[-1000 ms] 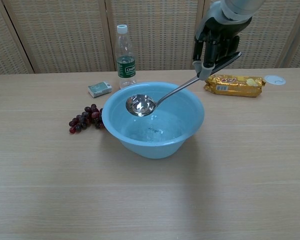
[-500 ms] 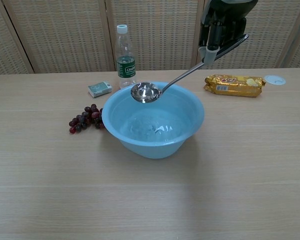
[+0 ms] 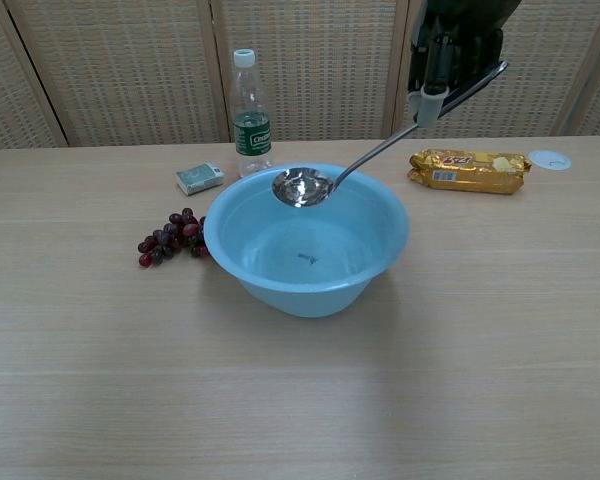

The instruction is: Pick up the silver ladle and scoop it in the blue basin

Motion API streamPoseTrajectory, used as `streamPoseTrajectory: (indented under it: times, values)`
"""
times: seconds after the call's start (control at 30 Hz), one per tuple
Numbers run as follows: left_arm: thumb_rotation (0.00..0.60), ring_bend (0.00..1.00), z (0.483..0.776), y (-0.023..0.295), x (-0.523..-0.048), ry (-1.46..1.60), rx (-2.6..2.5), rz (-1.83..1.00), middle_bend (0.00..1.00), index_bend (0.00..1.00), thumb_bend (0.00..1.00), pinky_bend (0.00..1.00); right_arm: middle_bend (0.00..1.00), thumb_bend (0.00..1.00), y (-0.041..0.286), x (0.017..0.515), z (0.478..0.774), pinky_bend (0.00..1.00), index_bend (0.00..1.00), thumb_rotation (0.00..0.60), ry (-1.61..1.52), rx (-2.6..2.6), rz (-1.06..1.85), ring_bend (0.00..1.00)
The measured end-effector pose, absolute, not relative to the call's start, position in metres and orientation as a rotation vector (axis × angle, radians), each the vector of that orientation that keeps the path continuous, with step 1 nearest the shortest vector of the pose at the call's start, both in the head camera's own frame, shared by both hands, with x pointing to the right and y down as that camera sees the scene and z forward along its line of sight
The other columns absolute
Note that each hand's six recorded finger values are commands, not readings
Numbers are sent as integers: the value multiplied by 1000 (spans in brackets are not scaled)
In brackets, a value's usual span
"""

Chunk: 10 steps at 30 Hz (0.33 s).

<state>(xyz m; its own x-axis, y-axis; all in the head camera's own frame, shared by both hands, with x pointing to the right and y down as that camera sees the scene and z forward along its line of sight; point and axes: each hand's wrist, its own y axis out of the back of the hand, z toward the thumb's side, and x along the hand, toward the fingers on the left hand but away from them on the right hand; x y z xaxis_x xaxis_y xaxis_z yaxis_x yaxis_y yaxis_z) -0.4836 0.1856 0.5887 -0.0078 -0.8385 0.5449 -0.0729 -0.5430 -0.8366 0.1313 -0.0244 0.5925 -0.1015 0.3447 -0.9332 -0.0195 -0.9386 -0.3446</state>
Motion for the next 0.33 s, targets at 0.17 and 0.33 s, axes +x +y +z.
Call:
streamPoseTrajectory:
  times: [0.17, 0.33]
  values:
    - [600, 0, 589, 186, -484, 954, -1663, -1612, 0, 0, 0, 0, 1000, 964, -24, 132, 590, 1000, 864, 600, -344, -1933, 2159, 1000]
    - [600, 0, 589, 185, -483, 951, -1662, -1614, 0, 0, 0, 0, 1000, 964, -25, 133, 589, 1000, 864, 600, -341, -1949, 2172, 1000]
